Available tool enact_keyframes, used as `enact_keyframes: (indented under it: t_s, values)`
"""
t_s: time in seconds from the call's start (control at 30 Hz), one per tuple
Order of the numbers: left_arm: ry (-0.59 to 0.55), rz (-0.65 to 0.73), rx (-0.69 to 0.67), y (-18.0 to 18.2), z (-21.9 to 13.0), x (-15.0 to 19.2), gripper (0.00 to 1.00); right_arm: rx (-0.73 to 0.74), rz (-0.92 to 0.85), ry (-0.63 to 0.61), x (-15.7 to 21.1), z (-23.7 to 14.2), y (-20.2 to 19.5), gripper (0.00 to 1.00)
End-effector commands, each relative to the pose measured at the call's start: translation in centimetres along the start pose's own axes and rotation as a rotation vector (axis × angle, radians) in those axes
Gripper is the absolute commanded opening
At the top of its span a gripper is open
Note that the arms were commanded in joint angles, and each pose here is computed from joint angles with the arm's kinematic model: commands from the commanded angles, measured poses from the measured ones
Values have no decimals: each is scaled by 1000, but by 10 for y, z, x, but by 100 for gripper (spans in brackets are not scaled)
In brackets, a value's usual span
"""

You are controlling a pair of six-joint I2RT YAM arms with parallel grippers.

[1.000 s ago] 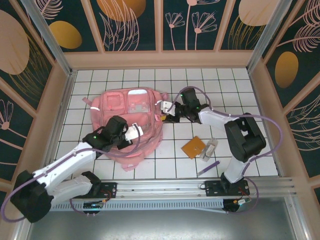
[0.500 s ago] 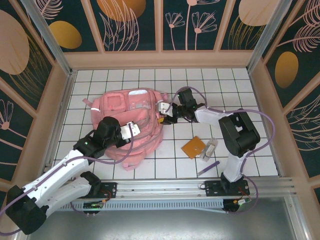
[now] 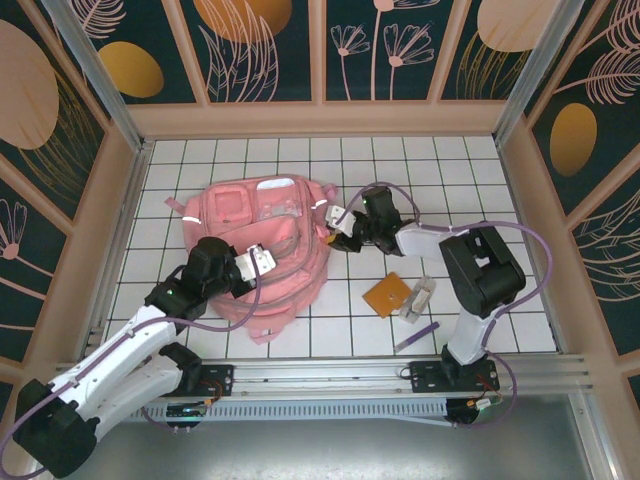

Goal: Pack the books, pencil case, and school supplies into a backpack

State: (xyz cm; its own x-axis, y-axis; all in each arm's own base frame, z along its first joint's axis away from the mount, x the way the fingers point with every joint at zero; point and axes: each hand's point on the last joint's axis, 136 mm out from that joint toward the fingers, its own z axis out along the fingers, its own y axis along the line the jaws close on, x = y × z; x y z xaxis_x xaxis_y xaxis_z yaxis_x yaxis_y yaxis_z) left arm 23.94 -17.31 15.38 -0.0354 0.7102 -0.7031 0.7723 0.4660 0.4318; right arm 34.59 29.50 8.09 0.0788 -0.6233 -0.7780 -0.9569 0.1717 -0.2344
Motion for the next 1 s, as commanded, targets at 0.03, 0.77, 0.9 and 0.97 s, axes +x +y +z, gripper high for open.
enact_keyframes:
  t_s: [0.03, 0.77, 0.9, 0.97]
  values:
    - [-218, 45, 26, 1, -12, -44, 0, -259, -96, -64, -21, -22, 25, 43]
    - [-227, 34, 67, -4, -9, -44, 0, -469, -27, -108, -28, -5, 41, 34]
    - [-222, 39, 67, -4, -7, -43, 0, -484, -45, -112, -31, -12, 50, 28]
    - [-220, 40, 70, -5, -7, -42, 0, -480, -54, -116, -32, -16, 53, 28]
